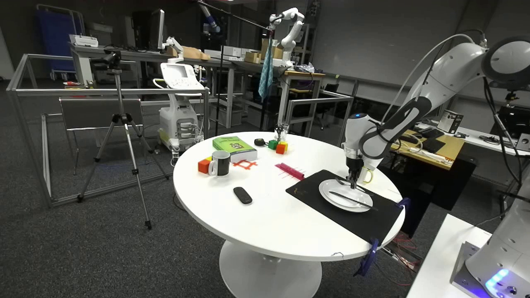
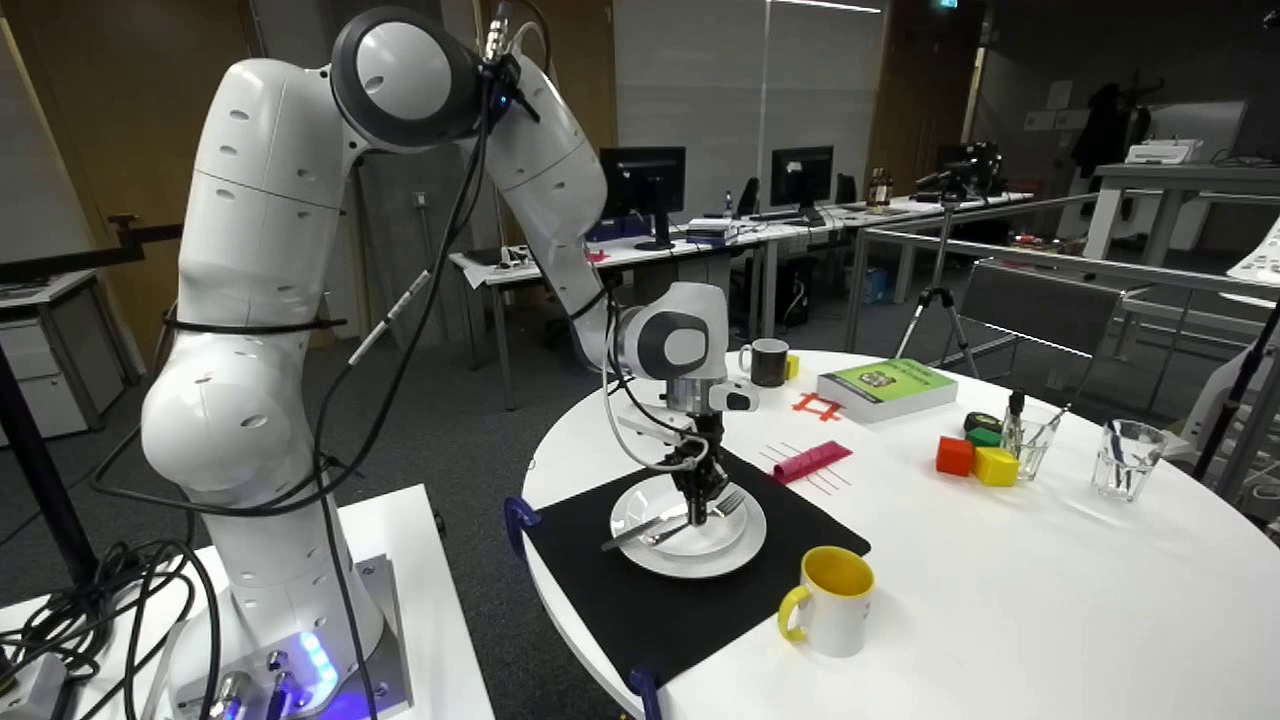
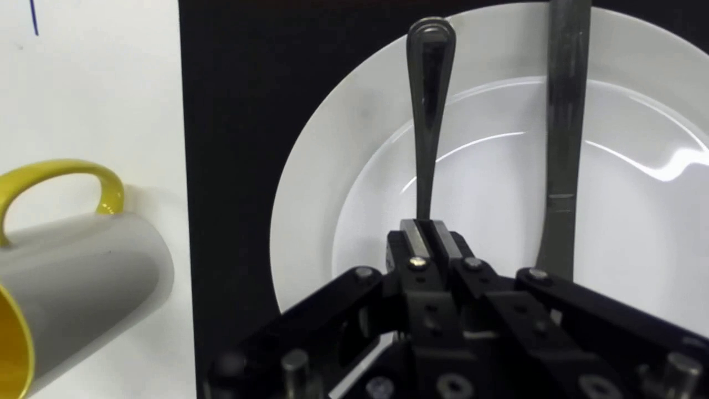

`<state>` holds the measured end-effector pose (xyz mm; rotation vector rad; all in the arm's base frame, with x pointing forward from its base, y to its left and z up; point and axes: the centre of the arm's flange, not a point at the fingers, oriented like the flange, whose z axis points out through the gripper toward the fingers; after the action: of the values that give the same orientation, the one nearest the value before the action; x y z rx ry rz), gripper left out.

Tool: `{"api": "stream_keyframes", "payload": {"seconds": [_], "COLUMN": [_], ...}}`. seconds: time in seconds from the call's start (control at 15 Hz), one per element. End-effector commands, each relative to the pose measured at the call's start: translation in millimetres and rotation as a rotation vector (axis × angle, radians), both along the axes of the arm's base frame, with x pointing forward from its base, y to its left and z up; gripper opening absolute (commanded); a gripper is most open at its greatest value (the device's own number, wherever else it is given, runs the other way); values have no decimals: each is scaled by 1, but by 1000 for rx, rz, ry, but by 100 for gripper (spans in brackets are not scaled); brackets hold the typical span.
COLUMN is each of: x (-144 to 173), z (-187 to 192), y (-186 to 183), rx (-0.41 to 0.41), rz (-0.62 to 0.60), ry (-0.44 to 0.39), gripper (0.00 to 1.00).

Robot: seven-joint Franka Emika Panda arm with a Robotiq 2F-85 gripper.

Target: Remove the fork from the white plate

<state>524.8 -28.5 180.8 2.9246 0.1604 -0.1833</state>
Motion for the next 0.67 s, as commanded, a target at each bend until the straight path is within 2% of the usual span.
{"api": "stream_keyframes", "payload": {"seconds": [0.0,0.33,0.6], "x": [-8,-9,-14], "z": [40,79,115], "y": [7,26,47], "rx": [-39,-52,-46], "rz": [15,17,-60], "ry": [-27,-37,0], "gripper": [1,1,1]}}
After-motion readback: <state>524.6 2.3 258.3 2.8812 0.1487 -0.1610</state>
